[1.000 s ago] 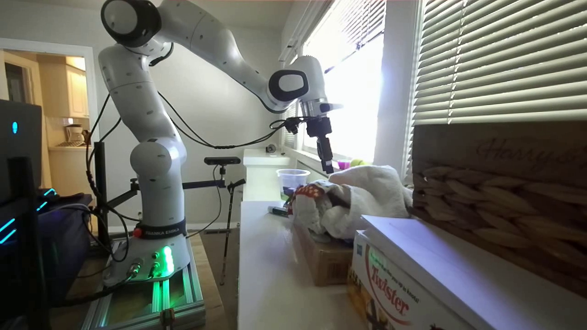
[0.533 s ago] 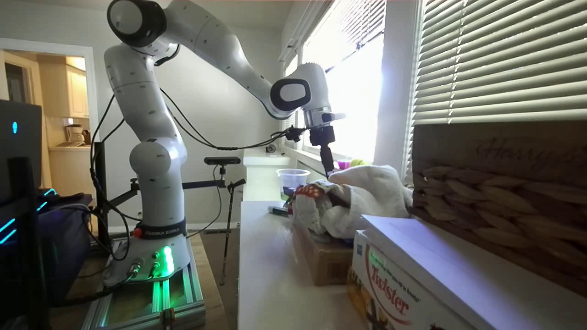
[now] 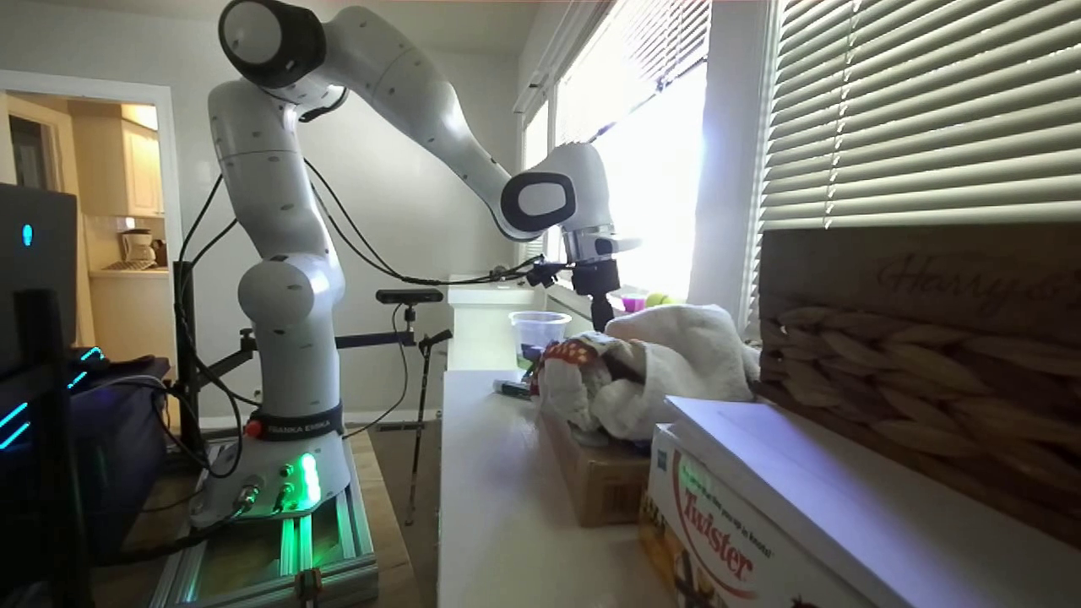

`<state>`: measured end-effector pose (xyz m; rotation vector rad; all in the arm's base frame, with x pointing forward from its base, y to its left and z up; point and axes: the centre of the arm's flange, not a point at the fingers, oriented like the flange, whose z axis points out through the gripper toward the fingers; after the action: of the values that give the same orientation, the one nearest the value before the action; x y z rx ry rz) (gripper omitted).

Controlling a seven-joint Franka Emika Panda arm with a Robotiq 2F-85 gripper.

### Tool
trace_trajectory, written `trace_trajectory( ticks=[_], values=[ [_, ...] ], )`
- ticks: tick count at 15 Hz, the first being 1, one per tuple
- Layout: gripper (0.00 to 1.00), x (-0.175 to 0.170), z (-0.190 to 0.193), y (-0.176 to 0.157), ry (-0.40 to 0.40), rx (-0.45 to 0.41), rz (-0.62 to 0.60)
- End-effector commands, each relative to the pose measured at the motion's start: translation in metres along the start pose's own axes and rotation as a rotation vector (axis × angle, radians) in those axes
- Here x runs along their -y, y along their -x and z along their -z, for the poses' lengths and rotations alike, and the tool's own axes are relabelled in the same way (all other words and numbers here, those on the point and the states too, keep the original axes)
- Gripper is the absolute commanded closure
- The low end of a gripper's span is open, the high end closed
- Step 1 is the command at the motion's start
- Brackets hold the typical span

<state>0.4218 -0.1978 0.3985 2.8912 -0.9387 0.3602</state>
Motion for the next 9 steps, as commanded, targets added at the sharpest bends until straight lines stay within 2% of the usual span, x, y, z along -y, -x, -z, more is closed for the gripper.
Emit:
trace_trajectory(
  ticks=[1,3,5,6,9],
  values=[
    [0.0,-0.0036,-0.0148,-0.0002,-0.034,-0.01,-0.035],
    [0.03,-0.0037,-0.0189,-0.0011,-0.032,-0.017,-0.037],
    [0.28,-0.004,-0.0215,-0.0009,-0.033,-0.023,-0.036],
    [0.32,-0.0041,-0.0224,-0.001,-0.033,-0.026,-0.034],
    [0.55,-0.004,-0.0247,-0.0005,-0.038,-0.028,-0.032]
  ],
)
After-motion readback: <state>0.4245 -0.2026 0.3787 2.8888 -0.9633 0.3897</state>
